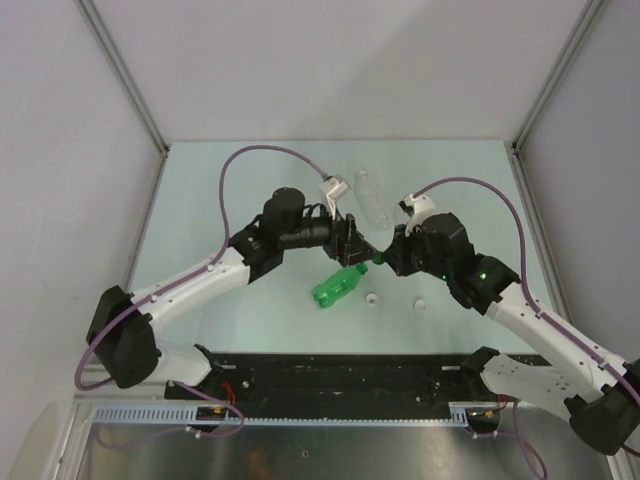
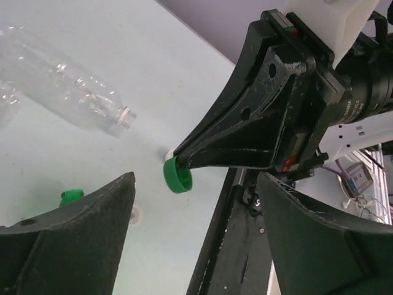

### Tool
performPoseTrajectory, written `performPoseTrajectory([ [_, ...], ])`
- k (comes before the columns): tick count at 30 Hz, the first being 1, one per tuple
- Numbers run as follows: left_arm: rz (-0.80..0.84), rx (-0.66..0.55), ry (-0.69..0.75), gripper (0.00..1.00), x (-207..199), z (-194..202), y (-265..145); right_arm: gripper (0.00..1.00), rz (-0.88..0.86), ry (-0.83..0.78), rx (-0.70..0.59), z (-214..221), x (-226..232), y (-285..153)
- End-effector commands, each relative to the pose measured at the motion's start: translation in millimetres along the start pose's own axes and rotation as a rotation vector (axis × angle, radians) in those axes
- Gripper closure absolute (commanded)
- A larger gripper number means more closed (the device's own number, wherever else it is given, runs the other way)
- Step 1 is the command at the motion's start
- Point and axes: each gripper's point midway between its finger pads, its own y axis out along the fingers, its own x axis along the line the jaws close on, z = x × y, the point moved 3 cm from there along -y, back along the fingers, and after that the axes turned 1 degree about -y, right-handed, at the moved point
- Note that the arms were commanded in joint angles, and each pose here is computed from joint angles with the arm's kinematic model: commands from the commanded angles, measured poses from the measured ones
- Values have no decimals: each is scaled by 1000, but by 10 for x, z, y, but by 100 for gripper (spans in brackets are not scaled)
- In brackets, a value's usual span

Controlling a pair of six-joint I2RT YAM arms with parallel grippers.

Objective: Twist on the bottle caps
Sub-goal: Place the plastic bottle at the center of the board.

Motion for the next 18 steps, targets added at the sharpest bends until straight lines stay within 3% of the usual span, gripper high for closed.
performPoseTrajectory([
  [1, 107, 43, -40, 20, -113, -32, 108, 95, 104, -22, -83, -272, -32, -43],
  [13, 105, 86, -73, 47, -19, 80, 222, 96, -3, -56, -87, -312, 184, -106],
  [18, 101, 85, -77, 69, -5, 70, 239, 96, -25, -63, -94, -319, 224, -143],
])
